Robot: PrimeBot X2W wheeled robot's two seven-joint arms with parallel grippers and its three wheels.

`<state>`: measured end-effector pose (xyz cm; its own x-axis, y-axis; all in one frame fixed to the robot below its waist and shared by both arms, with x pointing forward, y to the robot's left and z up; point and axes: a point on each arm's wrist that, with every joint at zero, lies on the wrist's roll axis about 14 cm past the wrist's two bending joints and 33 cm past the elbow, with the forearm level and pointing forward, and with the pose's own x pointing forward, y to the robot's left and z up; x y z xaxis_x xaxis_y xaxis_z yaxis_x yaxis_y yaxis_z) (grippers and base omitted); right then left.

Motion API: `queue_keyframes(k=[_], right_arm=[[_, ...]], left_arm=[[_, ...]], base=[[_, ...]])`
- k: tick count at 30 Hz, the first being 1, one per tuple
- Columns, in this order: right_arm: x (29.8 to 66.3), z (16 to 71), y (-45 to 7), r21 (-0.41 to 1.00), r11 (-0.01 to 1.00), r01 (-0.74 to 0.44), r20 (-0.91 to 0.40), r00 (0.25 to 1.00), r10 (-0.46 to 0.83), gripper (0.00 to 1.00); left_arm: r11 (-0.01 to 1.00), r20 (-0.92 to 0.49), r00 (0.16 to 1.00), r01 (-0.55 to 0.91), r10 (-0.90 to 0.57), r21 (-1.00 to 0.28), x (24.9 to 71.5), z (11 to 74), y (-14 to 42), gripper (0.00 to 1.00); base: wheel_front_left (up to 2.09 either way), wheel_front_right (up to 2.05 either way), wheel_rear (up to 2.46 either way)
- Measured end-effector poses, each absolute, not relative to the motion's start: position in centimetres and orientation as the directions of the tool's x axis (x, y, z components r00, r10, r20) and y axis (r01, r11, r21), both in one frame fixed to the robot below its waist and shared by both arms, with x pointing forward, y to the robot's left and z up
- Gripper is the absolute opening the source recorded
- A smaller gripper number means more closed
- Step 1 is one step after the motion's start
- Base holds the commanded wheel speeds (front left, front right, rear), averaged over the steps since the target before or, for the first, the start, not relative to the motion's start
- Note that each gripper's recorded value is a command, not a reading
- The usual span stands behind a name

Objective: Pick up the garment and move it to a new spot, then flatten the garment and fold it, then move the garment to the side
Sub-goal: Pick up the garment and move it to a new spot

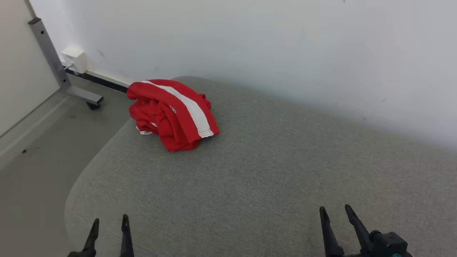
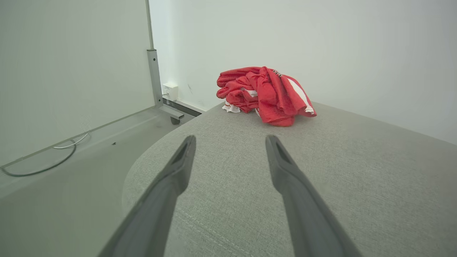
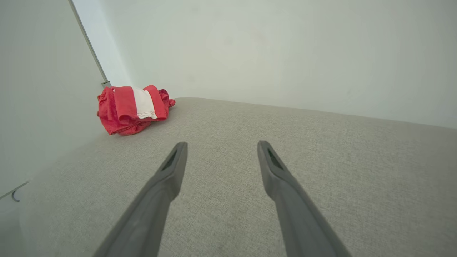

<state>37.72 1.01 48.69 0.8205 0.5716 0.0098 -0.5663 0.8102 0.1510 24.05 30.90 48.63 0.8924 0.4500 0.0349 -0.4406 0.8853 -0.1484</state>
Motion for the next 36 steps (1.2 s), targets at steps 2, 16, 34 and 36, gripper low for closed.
queue_keyframes(k=[2, 16, 34, 36], right_arm=[[37.9, 48.6, 2.4, 0.151, 0.787, -0.598, 0.007, 0.797, 0.604, 1.0], [38.7, 46.5, 6.1, 0.189, 0.727, -0.66, -0.039, 0.735, 0.677, 1.0], [42.4, 49.3, 5.8, 0.108, 0.744, -0.659, 0.044, 0.751, 0.659, 1.0], [43.4, 49.9, 5.4, 0.104, 0.753, -0.65, 0.066, 0.76, 0.647, 1.0]], left_arm=[[0.866, 0.037, 0.872, -0.478, 0.488, -0.145, 23.2, 48.8, 31.9, 1.0], [0.807, -0.012, 0.814, -0.579, 0.581, -0.115, 20.9, 47.8, 34.1, 1.0], [0.856, 0.007, 0.886, -0.446, 0.464, -0.261, 36.4, 56.6, 40.3, 1.0], [0.849, -0.029, 0.894, -0.434, 0.447, -0.302, 38.5, 57.6, 41.2, 1.0]], base=[[0.0, 0.0, 0.0], [0.0, 0.0, 0.0], [0.0, 0.0, 0.0], [0.0, 0.0, 0.0]])
